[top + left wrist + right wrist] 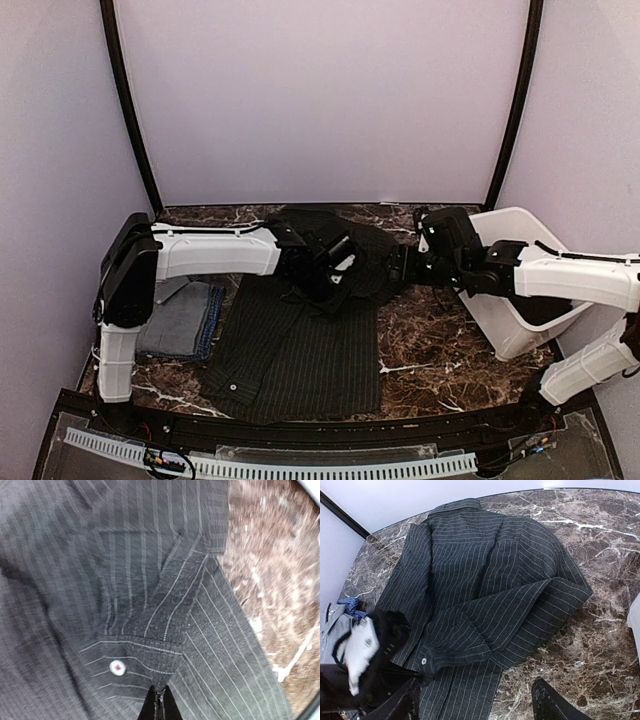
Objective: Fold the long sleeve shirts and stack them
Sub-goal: Pick up the sleeve from the 1/3-folded shirt.
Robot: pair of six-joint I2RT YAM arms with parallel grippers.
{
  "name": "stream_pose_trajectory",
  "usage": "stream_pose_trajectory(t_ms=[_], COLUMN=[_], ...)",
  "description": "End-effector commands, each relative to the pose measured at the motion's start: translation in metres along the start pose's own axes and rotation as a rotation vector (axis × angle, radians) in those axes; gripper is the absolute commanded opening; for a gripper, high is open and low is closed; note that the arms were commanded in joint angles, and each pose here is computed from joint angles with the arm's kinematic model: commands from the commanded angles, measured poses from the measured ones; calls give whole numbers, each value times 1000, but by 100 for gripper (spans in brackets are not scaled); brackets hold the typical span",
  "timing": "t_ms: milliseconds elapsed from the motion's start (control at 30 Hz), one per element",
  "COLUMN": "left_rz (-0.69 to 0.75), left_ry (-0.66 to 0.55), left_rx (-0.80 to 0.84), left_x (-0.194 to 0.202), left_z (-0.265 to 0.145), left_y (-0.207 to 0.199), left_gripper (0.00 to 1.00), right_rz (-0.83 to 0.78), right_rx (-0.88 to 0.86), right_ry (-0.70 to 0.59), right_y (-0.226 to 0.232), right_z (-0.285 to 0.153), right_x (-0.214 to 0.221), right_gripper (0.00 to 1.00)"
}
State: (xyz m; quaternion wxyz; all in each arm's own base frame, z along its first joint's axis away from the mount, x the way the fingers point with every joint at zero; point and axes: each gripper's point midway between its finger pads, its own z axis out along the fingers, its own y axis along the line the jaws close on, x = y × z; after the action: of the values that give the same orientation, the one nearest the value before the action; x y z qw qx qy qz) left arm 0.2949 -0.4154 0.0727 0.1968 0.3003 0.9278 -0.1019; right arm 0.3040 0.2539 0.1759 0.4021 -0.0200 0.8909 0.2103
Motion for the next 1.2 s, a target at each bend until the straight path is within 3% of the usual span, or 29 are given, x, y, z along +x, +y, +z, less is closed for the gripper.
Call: stream_pose_trajectory(t_ms=[0, 133, 367, 567, 867, 1167], left_rz=[-131, -211, -418, -554, -681, -746], left_ry=[-125, -174, -265, -366, -415, -437], left_rx=[77, 165, 237, 185, 109, 71], left_x=[-42, -59, -72, -64, -33, -15], left_z=[-74, -105, -148, -184, -205, -210], left_y=[20, 37, 102, 168, 228, 259], left_gripper=[0, 0, 0, 0, 0, 0], right_rz=[46, 51, 54, 52, 32, 40], right_rx=[-12, -6, 15, 22, 95, 75], right_ry=[11, 41, 64, 90, 157, 312], right_y=[-3, -6, -10, -8, -10, -13], right_z=[-1, 6, 16, 30, 64, 85], right_x=[6, 17, 26, 31, 41, 89], right_gripper=[72, 72, 71, 71, 68, 59])
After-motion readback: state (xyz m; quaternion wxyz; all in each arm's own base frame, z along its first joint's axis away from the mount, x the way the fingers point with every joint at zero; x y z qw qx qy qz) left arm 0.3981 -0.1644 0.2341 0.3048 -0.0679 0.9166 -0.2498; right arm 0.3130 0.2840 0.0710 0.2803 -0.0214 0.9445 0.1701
